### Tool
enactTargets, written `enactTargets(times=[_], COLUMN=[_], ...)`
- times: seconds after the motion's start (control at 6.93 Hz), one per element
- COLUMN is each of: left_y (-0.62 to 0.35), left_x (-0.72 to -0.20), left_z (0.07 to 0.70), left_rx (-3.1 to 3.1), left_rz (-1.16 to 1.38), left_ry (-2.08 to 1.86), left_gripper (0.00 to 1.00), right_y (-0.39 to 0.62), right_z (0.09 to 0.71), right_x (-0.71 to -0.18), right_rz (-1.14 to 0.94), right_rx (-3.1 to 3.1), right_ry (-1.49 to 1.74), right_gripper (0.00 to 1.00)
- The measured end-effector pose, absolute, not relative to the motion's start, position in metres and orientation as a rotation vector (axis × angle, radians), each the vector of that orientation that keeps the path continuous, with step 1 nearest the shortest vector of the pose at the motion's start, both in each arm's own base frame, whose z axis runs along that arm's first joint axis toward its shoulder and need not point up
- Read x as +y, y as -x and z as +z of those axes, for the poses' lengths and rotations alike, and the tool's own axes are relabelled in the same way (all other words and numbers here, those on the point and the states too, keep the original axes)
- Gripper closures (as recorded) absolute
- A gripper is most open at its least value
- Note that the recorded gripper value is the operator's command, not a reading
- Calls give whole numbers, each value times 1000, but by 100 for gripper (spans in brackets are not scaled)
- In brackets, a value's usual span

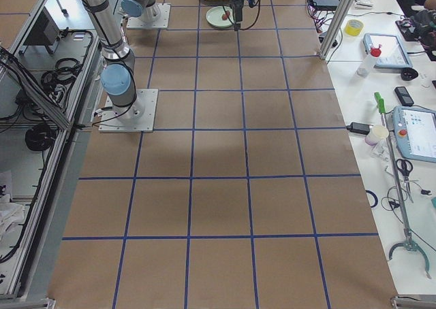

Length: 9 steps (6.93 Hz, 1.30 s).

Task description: Collect all strawberries into plate

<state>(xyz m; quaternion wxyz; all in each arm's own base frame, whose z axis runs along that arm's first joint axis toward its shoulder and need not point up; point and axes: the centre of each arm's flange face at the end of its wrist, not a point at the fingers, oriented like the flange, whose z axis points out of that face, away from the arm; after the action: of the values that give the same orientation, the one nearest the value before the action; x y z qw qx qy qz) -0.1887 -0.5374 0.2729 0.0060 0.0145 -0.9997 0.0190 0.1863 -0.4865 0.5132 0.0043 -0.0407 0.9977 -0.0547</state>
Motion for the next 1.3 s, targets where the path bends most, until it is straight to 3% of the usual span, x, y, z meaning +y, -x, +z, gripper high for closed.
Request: enactTargets(times=[0.43,0.58,0.72,0.87,1.3], left_y=[82,68,62,61,61], left_x=[-538,-530,-522,-516,-514], left_z=[257,243,228,217,225], left_rx=[-3145,-3136,-3128,-3121,-3129], left_rz=[-33,-65,-98,-132,-124], left_ry=[85,116,127,128,120], left_gripper=[99,88,61,4,0], right_y=[-188,-188,-188,-188,-188], right_z=[514,514,513,513,511], right_x=[-486,-486,-486,-486,-486], right_rz=[-175,-173,-172,-170,-165], right_rx=[3125,3125,3125,3125,3126], right_ry=[99,82,73,70,68], right_gripper=[0,0,0,0,0])
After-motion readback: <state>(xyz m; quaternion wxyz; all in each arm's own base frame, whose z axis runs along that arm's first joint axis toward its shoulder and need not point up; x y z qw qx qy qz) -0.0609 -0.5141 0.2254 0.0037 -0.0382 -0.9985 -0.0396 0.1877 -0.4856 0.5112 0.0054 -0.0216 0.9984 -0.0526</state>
